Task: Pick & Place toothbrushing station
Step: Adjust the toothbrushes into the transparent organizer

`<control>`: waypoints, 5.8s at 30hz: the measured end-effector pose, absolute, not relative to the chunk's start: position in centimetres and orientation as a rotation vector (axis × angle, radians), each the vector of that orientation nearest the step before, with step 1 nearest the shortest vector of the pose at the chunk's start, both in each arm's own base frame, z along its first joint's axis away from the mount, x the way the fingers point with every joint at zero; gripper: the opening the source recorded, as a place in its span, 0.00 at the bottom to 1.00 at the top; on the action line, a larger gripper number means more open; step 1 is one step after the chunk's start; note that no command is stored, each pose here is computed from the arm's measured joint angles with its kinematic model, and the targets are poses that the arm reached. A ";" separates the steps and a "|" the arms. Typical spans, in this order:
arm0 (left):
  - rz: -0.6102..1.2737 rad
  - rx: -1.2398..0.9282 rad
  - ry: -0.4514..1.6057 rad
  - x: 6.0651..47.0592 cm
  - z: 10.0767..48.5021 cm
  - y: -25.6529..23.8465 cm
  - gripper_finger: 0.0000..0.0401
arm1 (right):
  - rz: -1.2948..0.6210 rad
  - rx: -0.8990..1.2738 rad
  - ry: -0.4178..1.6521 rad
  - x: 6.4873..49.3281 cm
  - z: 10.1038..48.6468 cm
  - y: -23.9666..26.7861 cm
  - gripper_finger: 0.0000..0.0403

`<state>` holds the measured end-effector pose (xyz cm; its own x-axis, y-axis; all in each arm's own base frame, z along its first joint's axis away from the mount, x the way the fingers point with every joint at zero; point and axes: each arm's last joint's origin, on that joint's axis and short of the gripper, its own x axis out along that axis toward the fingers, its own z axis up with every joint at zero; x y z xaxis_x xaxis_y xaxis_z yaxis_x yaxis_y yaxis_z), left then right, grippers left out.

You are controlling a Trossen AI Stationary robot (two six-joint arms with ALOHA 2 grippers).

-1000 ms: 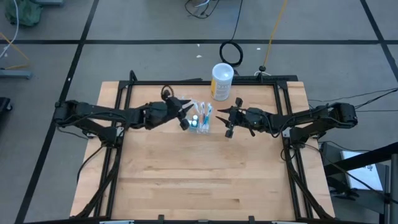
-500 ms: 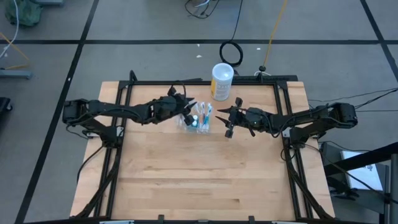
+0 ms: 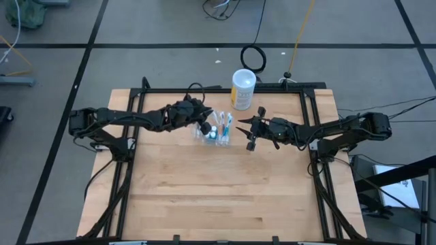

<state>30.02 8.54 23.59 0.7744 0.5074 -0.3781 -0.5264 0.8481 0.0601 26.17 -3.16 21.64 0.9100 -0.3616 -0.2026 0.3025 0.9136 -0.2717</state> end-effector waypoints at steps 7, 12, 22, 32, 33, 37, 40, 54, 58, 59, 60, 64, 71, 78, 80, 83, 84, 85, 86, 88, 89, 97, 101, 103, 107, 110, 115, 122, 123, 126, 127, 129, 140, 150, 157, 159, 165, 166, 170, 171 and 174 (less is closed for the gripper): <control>0.557 -0.050 0.395 30.0 23.6 8.4 0.03 | -0.346 -0.238 0.253 26.2 21.6 -3.2 0.31; 0.539 -0.037 0.396 29.3 24.6 7.7 0.01 | -0.345 -0.239 0.256 26.2 21.6 -3.2 0.31; 0.609 -0.068 0.549 26.7 25.2 6.3 0.02 | -0.345 -0.239 0.261 26.2 21.6 -3.2 0.31; 0.722 -0.051 0.610 26.0 24.7 6.5 0.03 | -0.345 -0.239 0.261 26.2 21.6 -3.2 0.31; 0.727 -0.050 0.606 26.0 24.7 6.5 0.03 | -0.345 -0.239 0.261 26.2 21.6 -3.2 0.31; 0.723 -0.048 0.605 26.1 24.7 6.4 0.04 | -0.345 -0.239 0.261 26.2 21.6 -3.2 0.31; 0.711 -0.036 0.577 26.3 25.0 6.3 0.04 | -0.345 -0.239 0.261 26.2 21.6 -3.2 0.31; 0.532 0.021 0.492 27.4 25.8 4.0 0.24 | -0.345 -0.239 0.260 26.2 21.6 -3.2 0.31; 0.376 -0.011 0.359 28.3 26.9 2.9 0.29 | -0.345 -0.239 0.261 26.2 21.6 -3.2 0.31; 0.363 -0.017 0.333 28.6 27.0 2.8 0.29 | -0.345 -0.239 0.261 26.2 21.6 -3.2 0.31; 0.358 -0.018 0.321 28.7 27.1 2.7 0.29 | -0.345 -0.239 0.261 26.2 21.6 -3.2 0.31; 0.333 -0.016 0.371 29.4 25.9 3.0 0.29 | -0.346 -0.228 0.258 26.2 21.6 -3.2 0.31; 0.298 -0.099 0.369 31.1 23.7 4.9 0.29 | -0.348 -0.219 0.250 26.2 21.6 -3.2 0.31; 0.515 -0.179 0.423 30.3 22.9 7.6 0.29 | -0.348 -0.219 0.249 26.2 21.6 -3.2 0.31; 0.543 -0.201 0.420 30.1 22.8 8.2 0.29 | -0.348 -0.219 0.250 26.2 21.6 -3.2 0.31; 0.555 -0.227 0.413 30.0 22.8 8.6 0.29 | -0.348 -0.220 0.250 26.2 21.6 -3.2 0.31; 0.556 -0.236 0.409 30.0 22.8 8.6 0.29 | -0.348 -0.220 0.250 26.2 21.6 -3.2 0.31; 0.557 -0.241 0.404 30.0 22.9 8.6 0.29 | -0.348 -0.219 0.250 26.2 21.6 -3.2 0.31; 0.556 -0.248 0.397 30.0 22.9 8.6 0.29 | -0.348 -0.219 0.250 26.2 21.6 -3.2 0.31; 0.556 -0.268 0.390 30.0 22.9 8.6 0.29 | -0.348 -0.219 0.250 26.2 21.6 -3.2 0.31; 0.545 -0.278 0.390 30.1 22.9 8.5 0.29 | -0.348 -0.220 0.250 26.2 21.6 -3.2 0.31; 0.500 -0.245 0.385 30.2 23.1 8.5 0.29 | -0.364 -0.211 0.249 26.1 21.7 -3.4 0.31; 0.422 -0.073 0.404 30.0 23.8 8.0 0.29 | -0.417 -0.151 0.239 26.0 21.7 -4.0 0.30; 0.392 0.013 0.406 30.0 25.0 7.8 0.29 | -0.427 -0.133 0.238 26.0 21.7 -4.3 0.29; 0.359 0.132 0.462 30.4 28.6 7.9 0.29 | -0.434 -0.128 0.238 26.0 21.6 -4.5 0.29; 0.320 0.238 0.542 30.9 31.8 8.0 0.29 | -0.434 -0.128 0.238 26.0 21.6 -4.5 0.29; 0.257 0.369 0.690 32.5 34.4 9.1 0.29 | -0.433 -0.128 0.238 26.0 21.7 -4.5 0.29; 0.203 0.310 0.990 35.0 31.7 12.0 0.29 | -0.421 -0.129 0.244 26.0 21.6 -4.2 0.29; 0.204 0.296 1.021 35.2 31.3 12.4 0.29 | -0.421 -0.129 0.246 26.0 21.6 -4.2 0.29; 0.196 0.242 1.081 35.5 30.0 13.1 0.29 | -0.424 -0.131 0.247 26.0 21.6 -4.3 0.29; 0.181 0.225 1.089 35.5 29.7 13.3 0.29 | -0.423 -0.131 0.246 26.0 21.6 -4.3 0.29; 0.178 0.191 1.102 35.6 29.2 13.6 0.29 | -0.422 -0.132 0.246 26.0 21.6 -4.3 0.29; 0.132 0.203 1.077 35.6 29.4 13.6 0.29 | -0.425 -0.134 0.246 26.0 21.6 -4.3 0.29; 0.135 0.229 1.037 36.1 29.4 13.9 0.29 | -0.425 -0.137 0.247 26.0 21.6 -4.3 0.29; 0.079 0.192 1.028 36.2 29.0 13.9 0.29 | -0.425 -0.137 0.247 26.0 21.6 -4.3 0.29; 0.079 0.188 1.030 36.2 29.0 13.9 0.29 | -0.425 -0.137 0.247 26.0 21.6 -4.3 0.29; 0.098 0.159 1.047 36.0 28.9 14.0 0.29 | -0.425 -0.137 0.247 26.0 21.6 -4.3 0.29; 0.112 0.155 1.050 36.0 28.9 14.1 0.29 | -0.425 -0.137 0.247 26.0 21.6 -4.3 0.29; 0.132 0.155 1.075 35.8 28.8 14.1 0.29 | -0.425 -0.137 0.247 26.0 21.6 -4.3 0.29; 0.133 0.154 1.079 35.7 28.7 14.1 0.27 | -0.425 -0.137 0.247 26.0 21.6 -4.3 0.29; 0.130 0.156 1.082 35.7 28.7 14.1 0.19 | -0.425 -0.137 0.247 26.0 21.6 -4.3 0.29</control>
